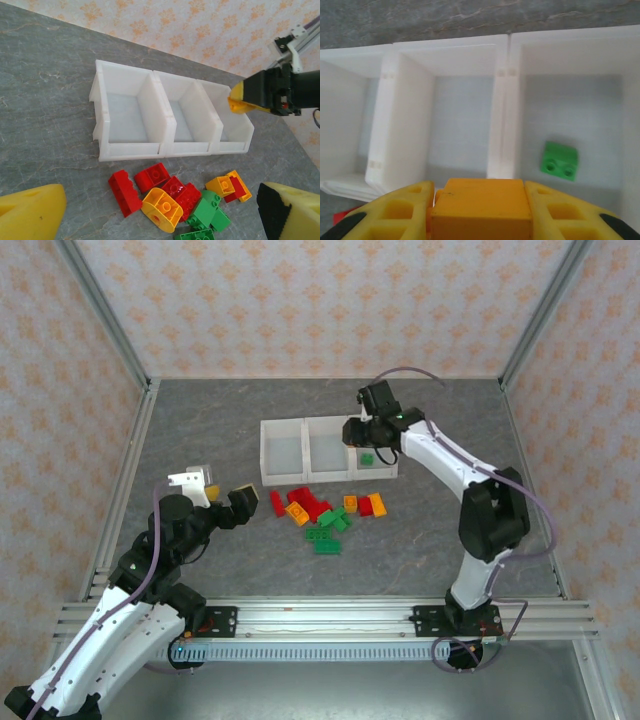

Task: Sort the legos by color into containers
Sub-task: Place the lego in the container.

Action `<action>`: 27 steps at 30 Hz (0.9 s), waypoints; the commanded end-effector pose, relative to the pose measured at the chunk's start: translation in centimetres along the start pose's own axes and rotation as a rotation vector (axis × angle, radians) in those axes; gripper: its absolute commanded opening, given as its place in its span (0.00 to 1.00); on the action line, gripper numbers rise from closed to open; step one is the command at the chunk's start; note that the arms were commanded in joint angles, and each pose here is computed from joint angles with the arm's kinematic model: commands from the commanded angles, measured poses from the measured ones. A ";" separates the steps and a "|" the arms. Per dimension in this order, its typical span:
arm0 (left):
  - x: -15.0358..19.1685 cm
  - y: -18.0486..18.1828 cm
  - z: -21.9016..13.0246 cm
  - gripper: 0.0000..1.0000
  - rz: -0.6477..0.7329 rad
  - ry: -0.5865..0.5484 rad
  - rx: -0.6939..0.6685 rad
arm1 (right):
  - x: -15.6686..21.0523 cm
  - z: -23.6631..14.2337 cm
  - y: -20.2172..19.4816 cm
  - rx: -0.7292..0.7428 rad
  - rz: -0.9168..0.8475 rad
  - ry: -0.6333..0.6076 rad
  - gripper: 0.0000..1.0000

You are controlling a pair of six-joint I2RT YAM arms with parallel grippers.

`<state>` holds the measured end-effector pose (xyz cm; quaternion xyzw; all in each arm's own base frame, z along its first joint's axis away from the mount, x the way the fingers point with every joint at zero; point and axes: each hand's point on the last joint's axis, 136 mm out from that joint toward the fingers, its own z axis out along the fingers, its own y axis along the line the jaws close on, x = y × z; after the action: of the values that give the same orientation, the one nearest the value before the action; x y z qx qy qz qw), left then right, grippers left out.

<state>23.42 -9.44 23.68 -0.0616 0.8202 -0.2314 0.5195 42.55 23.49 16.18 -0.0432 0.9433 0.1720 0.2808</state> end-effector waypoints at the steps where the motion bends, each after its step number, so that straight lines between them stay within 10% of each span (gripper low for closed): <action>1: -0.2 -0.3 0.1 0.99 0.017 -0.018 0.016 | -0.4 1.6 2.7 -0.068 -0.005 0.017 0.34; 11: -0.2 -0.3 0.2 0.99 0.018 -0.015 0.016 | -0.6 5.5 4.4 -0.056 -0.012 0.081 0.43; 27: 0.1 -0.2 0.4 0.99 0.019 -0.003 0.010 | -1.0 2.6 6.4 -0.024 0.011 0.053 0.87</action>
<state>23.53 -9.50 23.31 -0.0615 0.8237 -0.2289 0.5151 44.51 30.48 13.25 -0.0492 0.9525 0.1878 0.2345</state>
